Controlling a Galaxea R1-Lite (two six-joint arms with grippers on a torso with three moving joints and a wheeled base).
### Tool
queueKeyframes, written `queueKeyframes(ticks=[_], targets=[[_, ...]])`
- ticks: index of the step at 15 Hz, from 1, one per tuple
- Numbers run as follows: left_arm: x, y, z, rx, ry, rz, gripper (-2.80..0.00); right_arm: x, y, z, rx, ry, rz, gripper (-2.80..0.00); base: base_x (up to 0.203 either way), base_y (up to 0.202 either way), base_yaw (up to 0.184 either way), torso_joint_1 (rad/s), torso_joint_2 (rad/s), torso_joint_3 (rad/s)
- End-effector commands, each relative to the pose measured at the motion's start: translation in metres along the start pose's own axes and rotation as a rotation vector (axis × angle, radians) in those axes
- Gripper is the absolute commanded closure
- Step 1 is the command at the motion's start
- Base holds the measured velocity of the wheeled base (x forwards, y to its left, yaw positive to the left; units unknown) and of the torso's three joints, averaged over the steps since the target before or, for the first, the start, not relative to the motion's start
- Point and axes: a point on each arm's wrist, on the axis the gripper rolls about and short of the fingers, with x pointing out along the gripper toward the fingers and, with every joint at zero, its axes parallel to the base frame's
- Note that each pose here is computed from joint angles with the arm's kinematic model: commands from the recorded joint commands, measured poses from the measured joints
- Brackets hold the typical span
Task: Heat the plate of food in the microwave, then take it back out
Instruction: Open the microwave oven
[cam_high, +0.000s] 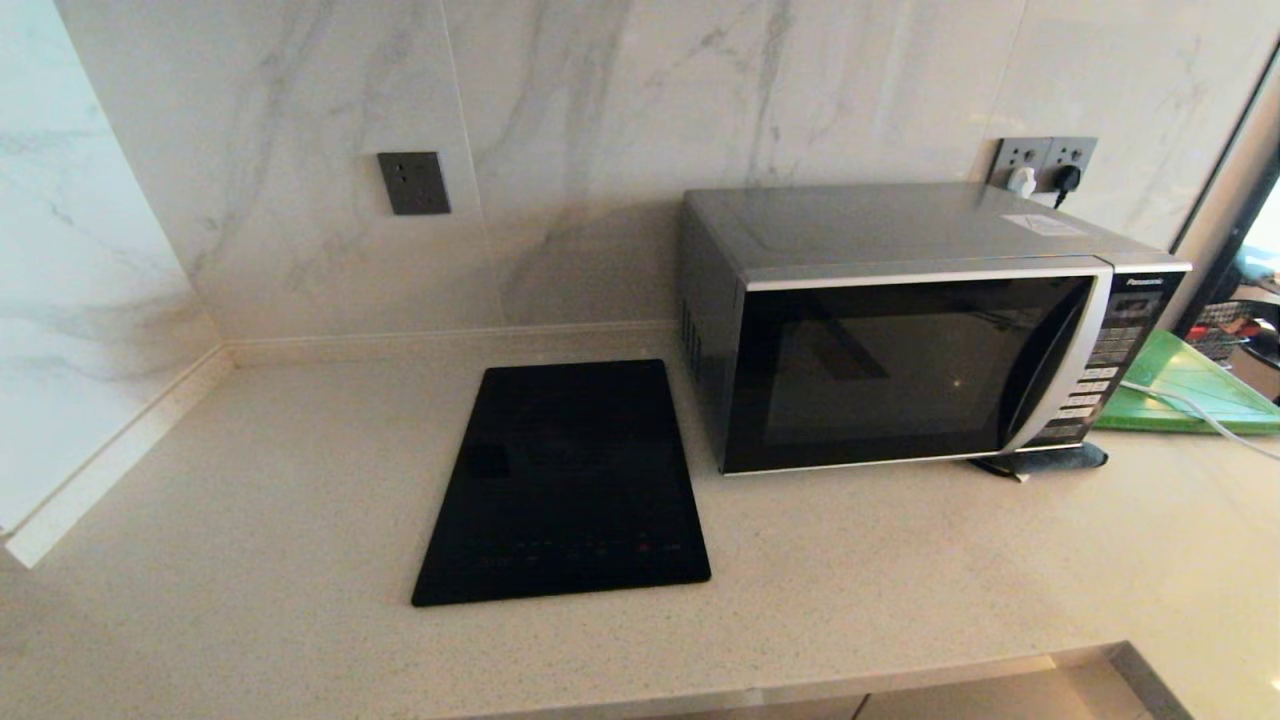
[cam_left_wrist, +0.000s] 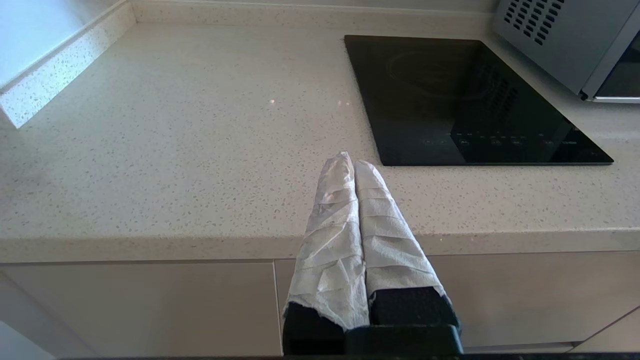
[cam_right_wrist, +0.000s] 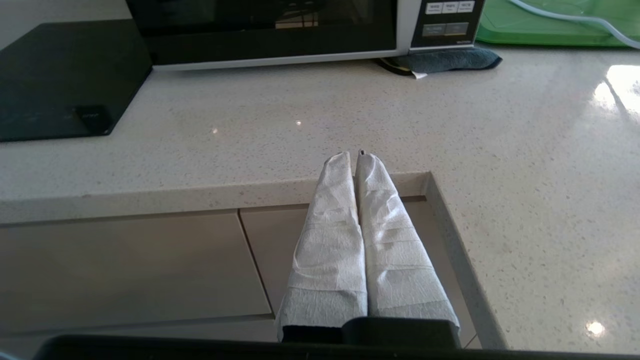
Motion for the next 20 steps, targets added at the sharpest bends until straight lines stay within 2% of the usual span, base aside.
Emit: queueKeyframes(ticks=[1, 7, 11, 20], targets=[[0.0001, 0.0000, 0.0001, -0.001, 0.001, 0.001, 0.00, 0.0001, 0.0000, -0.0001, 0.003, 0.002, 0.001, 0.00, 0.000, 0.000, 0.000, 0.000, 0.00, 0.000], [0.0001, 0.0000, 0.0001, -0.001, 0.001, 0.001, 0.00, -0.0001, -0.0001, -0.0001, 0.011, 0.005, -0.003, 0.00, 0.000, 0.000, 0.000, 0.000, 0.00, 0.000], [0.0001, 0.0000, 0.0001, -0.001, 0.001, 0.001, 0.00, 0.0001, -0.0007, 0.0000, 0.075, -0.002, -0.033, 0.00, 0.000, 0.000, 0.000, 0.000, 0.00, 0.000], [0.0001, 0.0000, 0.0001, -0.001, 0.000, 0.001, 0.00, -0.0001, -0.0008, 0.0002, 0.075, -0.002, -0.036, 0.00, 0.000, 0.000, 0.000, 0.000, 0.00, 0.000]])
